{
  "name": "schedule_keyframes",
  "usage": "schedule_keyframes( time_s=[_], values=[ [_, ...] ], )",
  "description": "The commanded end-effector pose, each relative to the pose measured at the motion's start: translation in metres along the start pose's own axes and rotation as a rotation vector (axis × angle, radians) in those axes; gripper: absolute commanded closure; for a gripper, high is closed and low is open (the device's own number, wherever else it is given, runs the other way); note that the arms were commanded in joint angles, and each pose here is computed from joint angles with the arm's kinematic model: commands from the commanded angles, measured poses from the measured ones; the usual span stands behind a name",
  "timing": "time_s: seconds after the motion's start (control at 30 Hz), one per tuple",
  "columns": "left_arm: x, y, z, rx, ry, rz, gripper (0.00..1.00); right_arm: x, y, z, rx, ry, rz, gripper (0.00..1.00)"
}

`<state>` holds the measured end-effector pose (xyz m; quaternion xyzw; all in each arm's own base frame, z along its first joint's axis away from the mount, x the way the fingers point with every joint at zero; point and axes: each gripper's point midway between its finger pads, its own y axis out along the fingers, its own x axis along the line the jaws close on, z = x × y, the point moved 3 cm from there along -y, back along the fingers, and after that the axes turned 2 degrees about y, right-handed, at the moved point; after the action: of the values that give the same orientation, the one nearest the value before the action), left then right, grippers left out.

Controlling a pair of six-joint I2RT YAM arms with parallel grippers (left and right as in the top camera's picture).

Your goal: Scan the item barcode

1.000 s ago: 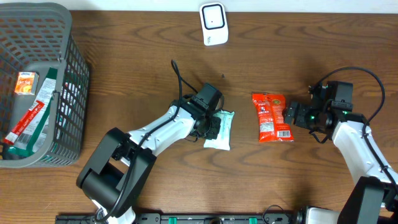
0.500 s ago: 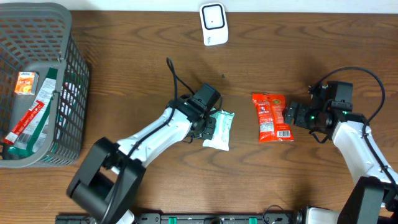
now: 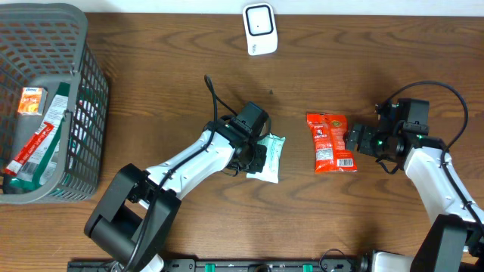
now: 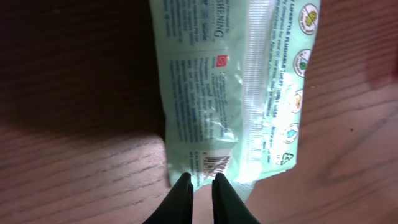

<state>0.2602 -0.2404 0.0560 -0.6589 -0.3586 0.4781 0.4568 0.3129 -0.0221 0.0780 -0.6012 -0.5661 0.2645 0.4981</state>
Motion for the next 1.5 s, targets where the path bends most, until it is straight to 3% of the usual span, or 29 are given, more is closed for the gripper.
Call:
schedule_keyframes(
  time_s=[0.0, 0.17, 0.4, 0.7, 0.93, 1.33, 1.47],
  values=[
    [-0.003, 0.005, 0.004, 0.024, -0.006, 0.020, 0.86, 0.003, -0.004, -0.006, -0.019, -0.014, 0.000, 0.01],
    [-0.001, 0.010, 0.005, 0.018, -0.008, 0.021, 0.91, 0.003, -0.004, -0.005, -0.017, -0.013, 0.000, 0.01],
    [0.020, 0.021, 0.007, -0.016, -0.039, -0.083, 0.92, 0.003, -0.004, -0.005, -0.017, -0.013, 0.000, 0.01],
    [0.010, 0.024, 0.013, -0.006, -0.007, -0.074, 0.92, 0.003, -0.004, -0.005, -0.017, -0.013, 0.000, 0.01],
    [0.003, -0.026, -0.011, -0.089, -0.005, -0.133, 0.92, 0.003, -0.004, -0.005, -0.017, -0.013, 0.000, 0.01],
    [-0.018, 0.013, 0.009, -0.044, 0.027, -0.129, 0.92, 0.003, -0.004, -0.005, -0.017, -0.013, 0.000, 0.01],
    [-0.004, 0.018, 0.004, -0.073, 0.028, -0.220, 0.92, 0.003, -0.004, -0.005, -0.017, -0.013, 0.000, 0.01]
  ],
)
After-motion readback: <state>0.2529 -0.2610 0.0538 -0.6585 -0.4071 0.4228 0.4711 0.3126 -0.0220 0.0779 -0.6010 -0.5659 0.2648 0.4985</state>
